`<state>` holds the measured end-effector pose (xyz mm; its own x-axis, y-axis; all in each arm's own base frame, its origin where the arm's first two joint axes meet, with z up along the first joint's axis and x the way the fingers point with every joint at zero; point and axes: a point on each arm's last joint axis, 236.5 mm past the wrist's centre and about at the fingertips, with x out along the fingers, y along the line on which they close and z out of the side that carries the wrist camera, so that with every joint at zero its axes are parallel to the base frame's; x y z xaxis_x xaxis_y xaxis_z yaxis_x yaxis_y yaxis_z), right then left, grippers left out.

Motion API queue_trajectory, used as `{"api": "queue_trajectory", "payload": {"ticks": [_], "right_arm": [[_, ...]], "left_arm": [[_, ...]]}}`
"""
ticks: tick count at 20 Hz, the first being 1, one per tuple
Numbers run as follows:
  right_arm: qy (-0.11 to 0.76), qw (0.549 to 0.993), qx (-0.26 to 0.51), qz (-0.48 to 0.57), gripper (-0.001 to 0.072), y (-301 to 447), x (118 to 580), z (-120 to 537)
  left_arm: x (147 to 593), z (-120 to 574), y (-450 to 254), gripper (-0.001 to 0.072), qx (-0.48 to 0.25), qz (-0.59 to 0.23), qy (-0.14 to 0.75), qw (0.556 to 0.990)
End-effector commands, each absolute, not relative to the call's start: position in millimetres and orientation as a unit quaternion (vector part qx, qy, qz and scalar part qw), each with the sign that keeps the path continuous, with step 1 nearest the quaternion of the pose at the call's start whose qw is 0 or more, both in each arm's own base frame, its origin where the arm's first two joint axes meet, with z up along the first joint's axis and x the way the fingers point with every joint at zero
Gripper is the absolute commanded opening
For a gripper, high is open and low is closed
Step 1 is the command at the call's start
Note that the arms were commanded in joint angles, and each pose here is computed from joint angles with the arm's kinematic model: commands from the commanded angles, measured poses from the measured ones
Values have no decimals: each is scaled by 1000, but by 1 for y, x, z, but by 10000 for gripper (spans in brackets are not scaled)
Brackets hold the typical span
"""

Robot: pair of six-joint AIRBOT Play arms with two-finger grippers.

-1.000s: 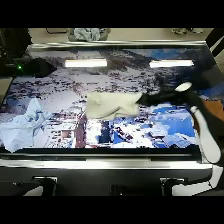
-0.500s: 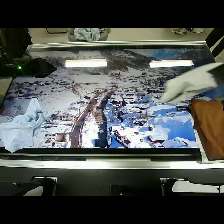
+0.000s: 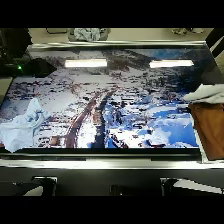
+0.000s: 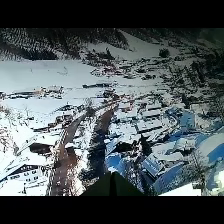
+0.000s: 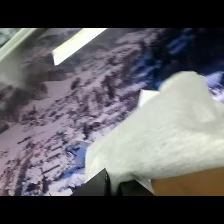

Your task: Fold the shirts.

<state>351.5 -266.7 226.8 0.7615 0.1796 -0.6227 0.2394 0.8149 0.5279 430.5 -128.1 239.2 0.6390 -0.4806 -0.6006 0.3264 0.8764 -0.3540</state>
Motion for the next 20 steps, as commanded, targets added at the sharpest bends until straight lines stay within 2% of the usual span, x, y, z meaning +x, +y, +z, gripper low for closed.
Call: {"api": "queue_trajectory", "payload": {"ticks": [1,5,9,10,11,13,15,16,18,20], "right_arm": [[475,823,303,-77,49,-278,271,183],[560,757,296,-161,49,-283,216,141],[674,647,289,-208,50,-263,135,75],[677,641,290,-214,50,-260,129,64],[672,643,295,-220,96,-258,130,53],[660,657,286,-225,720,-263,136,44],[633,692,248,-244,718,-287,148,59],[601,729,212,-250,717,-305,164,81],[480,824,116,-277,716,-347,216,161],[342,897,-21,-278,713,-356,282,269]], "left_arm": [[431,239,-128,43,-107,-224,360,899],[430,239,-128,43,-107,-224,361,899],[430,239,-128,43,-107,-225,360,899],[430,239,-128,43,-107,-225,361,899],[430,239,-128,43,-107,-225,361,899],[430,240,-128,43,-107,-225,360,899],[430,241,-128,42,-108,-225,358,900],[430,245,-129,42,-108,-226,354,901],[437,274,-126,41,-103,-224,314,917],[449,309,-109,39,-64,-192,263,943]]}}
